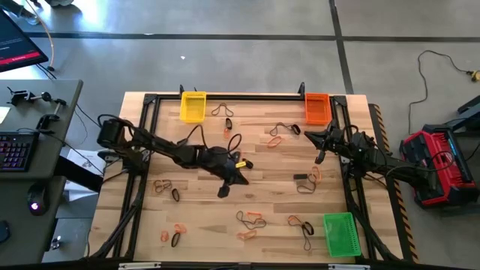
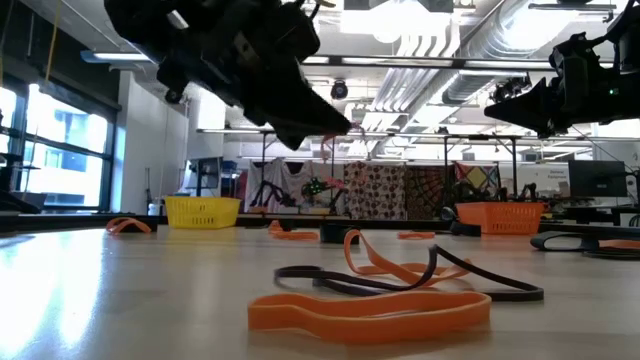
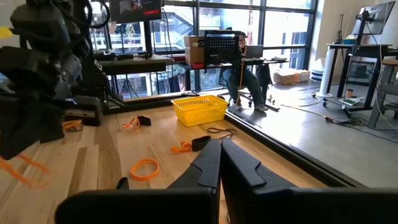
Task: Sort rubber bands into baskets
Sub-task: Put the orange rubber band into the green bin
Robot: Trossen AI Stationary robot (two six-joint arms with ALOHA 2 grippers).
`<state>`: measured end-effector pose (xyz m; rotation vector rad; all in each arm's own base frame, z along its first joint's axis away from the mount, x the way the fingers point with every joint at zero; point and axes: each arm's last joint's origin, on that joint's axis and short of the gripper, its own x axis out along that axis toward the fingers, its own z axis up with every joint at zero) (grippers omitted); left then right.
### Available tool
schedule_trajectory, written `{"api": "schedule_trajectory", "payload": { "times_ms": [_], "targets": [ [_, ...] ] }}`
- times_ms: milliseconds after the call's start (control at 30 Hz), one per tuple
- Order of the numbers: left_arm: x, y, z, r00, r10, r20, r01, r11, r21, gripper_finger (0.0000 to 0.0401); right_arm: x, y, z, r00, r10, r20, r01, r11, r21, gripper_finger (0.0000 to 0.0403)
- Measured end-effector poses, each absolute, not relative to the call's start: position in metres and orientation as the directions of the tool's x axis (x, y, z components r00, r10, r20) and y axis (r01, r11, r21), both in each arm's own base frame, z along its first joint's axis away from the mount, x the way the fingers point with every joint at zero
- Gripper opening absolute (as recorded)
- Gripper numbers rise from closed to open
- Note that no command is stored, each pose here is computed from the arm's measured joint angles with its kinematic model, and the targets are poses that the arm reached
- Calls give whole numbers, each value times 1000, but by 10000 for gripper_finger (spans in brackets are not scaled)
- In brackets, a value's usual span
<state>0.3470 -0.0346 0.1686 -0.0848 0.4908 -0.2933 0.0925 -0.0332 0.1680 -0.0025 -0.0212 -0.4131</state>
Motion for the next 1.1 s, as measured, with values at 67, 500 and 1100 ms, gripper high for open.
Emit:
{"api": "schedule_trajectory", "payload": {
  "times_ms": [67, 500, 1100],
  "targets": [
    [352, -35, 172, 848, -297, -440, 258, 955, -148, 0, 93, -33, 168, 916, -402, 21, 402, 916, 2, 0],
    [379, -60, 186, 862, -349, -368, 337, 936, -100, 0, 93, -33, 168, 915, -402, 20, 402, 916, 2, 0],
    [392, -49, 184, 887, -339, -313, 314, 941, -128, 0, 93, -33, 174, 913, -398, 86, 399, 917, 12, 0]
  ]
}}
